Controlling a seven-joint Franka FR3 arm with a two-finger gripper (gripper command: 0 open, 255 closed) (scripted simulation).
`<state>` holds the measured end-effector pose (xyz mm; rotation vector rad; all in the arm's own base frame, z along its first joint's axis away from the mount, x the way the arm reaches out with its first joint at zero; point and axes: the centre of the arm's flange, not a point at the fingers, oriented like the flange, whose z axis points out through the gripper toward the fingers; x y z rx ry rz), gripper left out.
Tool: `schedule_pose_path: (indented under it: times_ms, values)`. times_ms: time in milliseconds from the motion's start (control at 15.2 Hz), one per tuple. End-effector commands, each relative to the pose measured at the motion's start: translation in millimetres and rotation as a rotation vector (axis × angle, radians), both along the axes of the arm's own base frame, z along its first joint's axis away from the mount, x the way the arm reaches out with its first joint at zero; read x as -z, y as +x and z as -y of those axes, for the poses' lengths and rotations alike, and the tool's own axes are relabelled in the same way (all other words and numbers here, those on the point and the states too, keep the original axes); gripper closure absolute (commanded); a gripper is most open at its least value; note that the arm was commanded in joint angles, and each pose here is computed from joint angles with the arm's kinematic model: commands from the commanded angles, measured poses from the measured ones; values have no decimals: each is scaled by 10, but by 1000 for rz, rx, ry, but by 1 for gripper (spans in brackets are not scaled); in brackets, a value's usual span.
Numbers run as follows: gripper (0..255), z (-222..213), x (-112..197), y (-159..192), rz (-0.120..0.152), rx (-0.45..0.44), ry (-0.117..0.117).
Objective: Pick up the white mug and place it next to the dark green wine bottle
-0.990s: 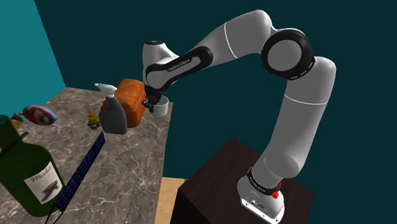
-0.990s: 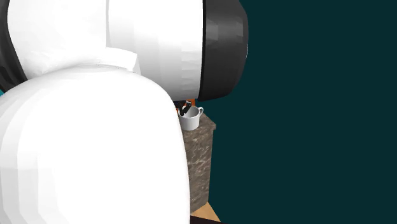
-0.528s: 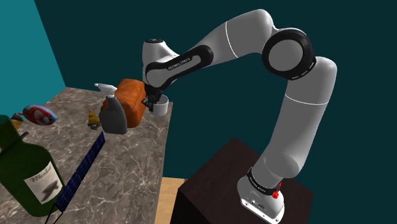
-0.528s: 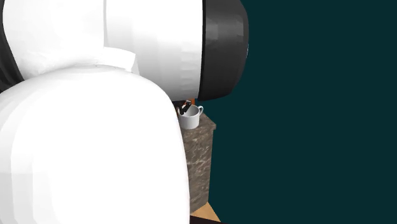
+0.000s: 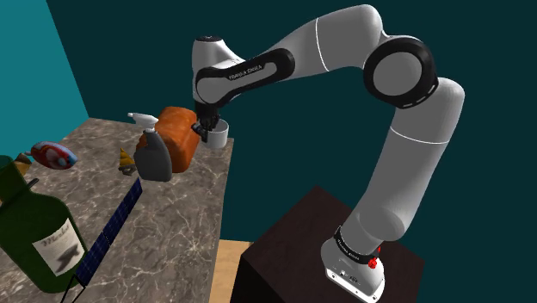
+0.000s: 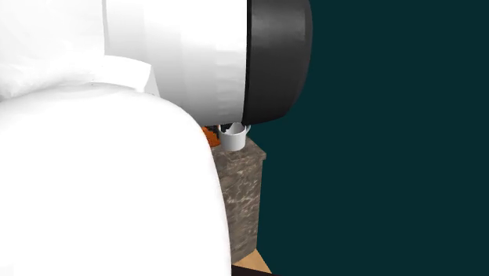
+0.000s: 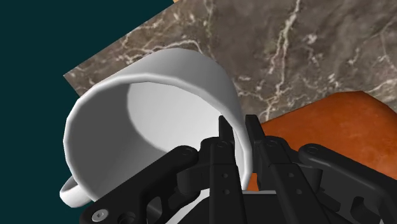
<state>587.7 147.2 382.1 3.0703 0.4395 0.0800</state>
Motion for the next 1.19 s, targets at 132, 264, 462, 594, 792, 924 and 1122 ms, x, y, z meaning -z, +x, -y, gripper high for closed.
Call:
schedule_pose_path:
  times_ms: [132,264,462,594,792,924,1122]
  values:
    - [255,0,-213,-15,0,0,0]
    - [255,0,-319,-15,0,0,0]
    - [255,0,-477,-15,0,0,0]
    - [255,0,-583,-15,0,0,0]
    - [255,0,-742,-15,0,0,0]
    - [255,0,-847,-15,0,0,0]
    - [255,0,-1006,-15,0,0,0]
